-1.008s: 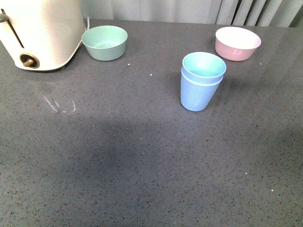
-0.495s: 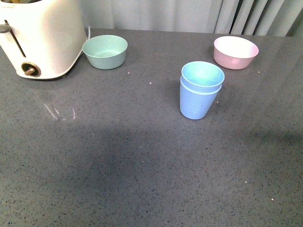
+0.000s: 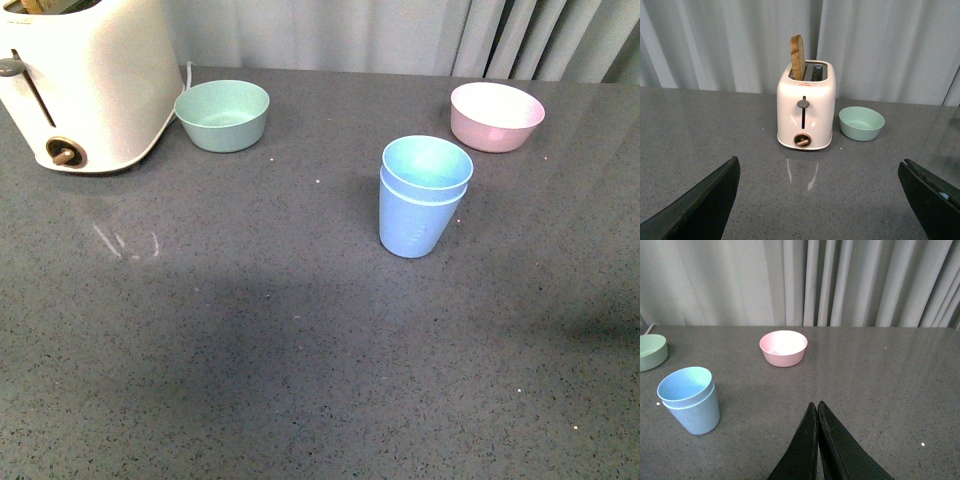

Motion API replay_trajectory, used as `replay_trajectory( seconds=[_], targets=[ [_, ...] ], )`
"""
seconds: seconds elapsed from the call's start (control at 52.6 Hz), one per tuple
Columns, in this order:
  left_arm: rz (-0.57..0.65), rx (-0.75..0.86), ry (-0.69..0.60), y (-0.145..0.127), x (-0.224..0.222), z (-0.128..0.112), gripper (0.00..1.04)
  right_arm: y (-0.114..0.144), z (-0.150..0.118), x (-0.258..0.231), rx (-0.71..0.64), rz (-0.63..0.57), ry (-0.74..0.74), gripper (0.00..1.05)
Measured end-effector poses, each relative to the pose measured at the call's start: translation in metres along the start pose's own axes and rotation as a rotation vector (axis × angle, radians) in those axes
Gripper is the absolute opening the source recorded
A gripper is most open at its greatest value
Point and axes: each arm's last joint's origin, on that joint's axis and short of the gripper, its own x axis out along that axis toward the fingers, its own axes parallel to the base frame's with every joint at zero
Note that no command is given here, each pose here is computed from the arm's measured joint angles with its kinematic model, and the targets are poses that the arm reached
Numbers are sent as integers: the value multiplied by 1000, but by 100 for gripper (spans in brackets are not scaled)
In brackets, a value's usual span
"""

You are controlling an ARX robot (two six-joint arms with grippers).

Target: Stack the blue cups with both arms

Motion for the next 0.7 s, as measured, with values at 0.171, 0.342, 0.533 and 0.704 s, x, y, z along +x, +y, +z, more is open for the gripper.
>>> replay_trajectory(
  seconds=[0.171, 0.342, 0.533, 0.704],
  targets=[
    [0, 0, 0, 0, 0, 0, 96, 0, -3, -6, 1, 1, -24, 2],
    [0, 0, 0, 0, 0, 0, 96, 0, -1, -12, 1, 0, -31, 2],
    [0, 0, 0, 0, 0, 0, 96, 0, -1, -19, 1, 0, -34, 2],
    [0, 0, 0, 0, 0, 0, 96, 0, -1, -23, 1, 0, -34, 2]
  ],
)
